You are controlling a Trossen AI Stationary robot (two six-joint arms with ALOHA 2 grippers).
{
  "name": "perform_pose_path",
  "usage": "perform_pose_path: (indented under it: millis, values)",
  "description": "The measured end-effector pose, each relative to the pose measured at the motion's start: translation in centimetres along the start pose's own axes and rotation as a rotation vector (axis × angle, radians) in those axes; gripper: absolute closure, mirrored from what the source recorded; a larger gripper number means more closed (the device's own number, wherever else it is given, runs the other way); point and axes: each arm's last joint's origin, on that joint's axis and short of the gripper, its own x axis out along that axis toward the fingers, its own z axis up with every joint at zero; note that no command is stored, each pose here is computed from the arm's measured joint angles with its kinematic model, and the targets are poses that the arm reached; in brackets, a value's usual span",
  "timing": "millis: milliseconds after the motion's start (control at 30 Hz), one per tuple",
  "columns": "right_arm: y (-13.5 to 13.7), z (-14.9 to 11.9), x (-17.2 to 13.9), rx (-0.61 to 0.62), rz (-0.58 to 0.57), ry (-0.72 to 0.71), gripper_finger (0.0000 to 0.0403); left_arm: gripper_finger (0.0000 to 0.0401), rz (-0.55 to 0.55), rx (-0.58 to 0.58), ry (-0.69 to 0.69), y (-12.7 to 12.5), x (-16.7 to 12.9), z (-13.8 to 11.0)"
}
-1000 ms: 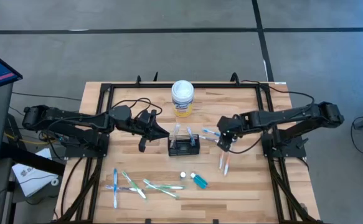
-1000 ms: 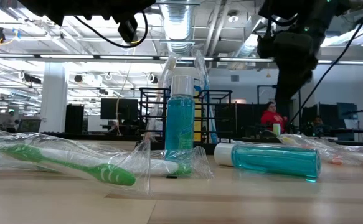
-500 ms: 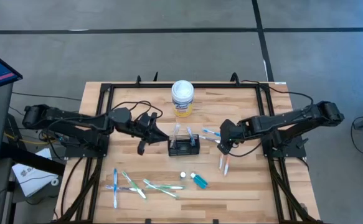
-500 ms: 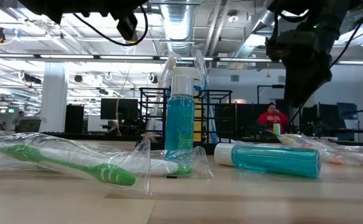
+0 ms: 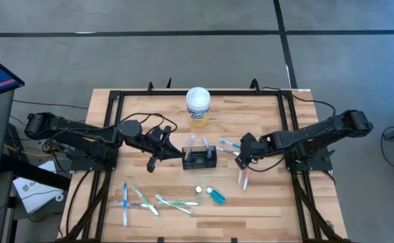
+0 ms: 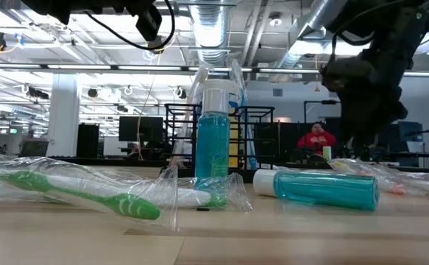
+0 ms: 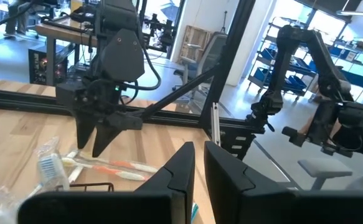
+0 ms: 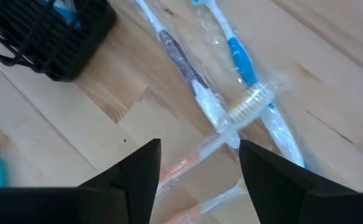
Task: Pick & Place toothbrushing station
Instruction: Put the right orange toothbrush into the mesh organizer
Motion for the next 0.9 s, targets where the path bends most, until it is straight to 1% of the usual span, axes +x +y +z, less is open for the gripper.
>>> perform_pose_path:
  millis: [67, 267, 367, 567, 700, 800, 900]
  values:
    - [0.0, 0.0, 0.3, 0.023, -0.005, 0.002, 0.0195, 0.0371, 0.0, -0.001, 0.0, 0.0, 0.0, 0.0]
    - [0.0, 0.0, 1.0, 0.028, -0.024, 0.002, 0.02, 0.0371, -0.01, 0.001, 0.002, -0.2, 0.1, -0.1]
    - [-0.1, -0.1, 1.9, 0.023, -0.068, 0.028, 0.0204, 0.0371, -0.012, 0.002, 0.001, -0.3, 0.1, -0.1]
    - [-0.1, 0.2, 3.6, 0.022, -0.109, 0.032, 0.0222, 0.0371, -0.012, 0.002, 0.0, -0.3, 0.1, -0.1]
    - [-0.3, 0.4, 3.9, 0.026, -0.126, 0.038, 0.0256, 0.0371, -0.012, 0.002, 0.0, -0.3, 0.1, -0.1]
    - [-0.3, 0.4, 3.9, 0.02, -0.122, 0.036, 0.0301, 0.0371, -0.012, 0.002, 0.0, -0.3, 0.1, -0.1]
    - [-0.3, 0.6, 3.6, 0.008, -0.106, 0.027, 0.0355, 0.0371, -0.012, 0.002, 0.0, -0.3, 0.1, -0.1]
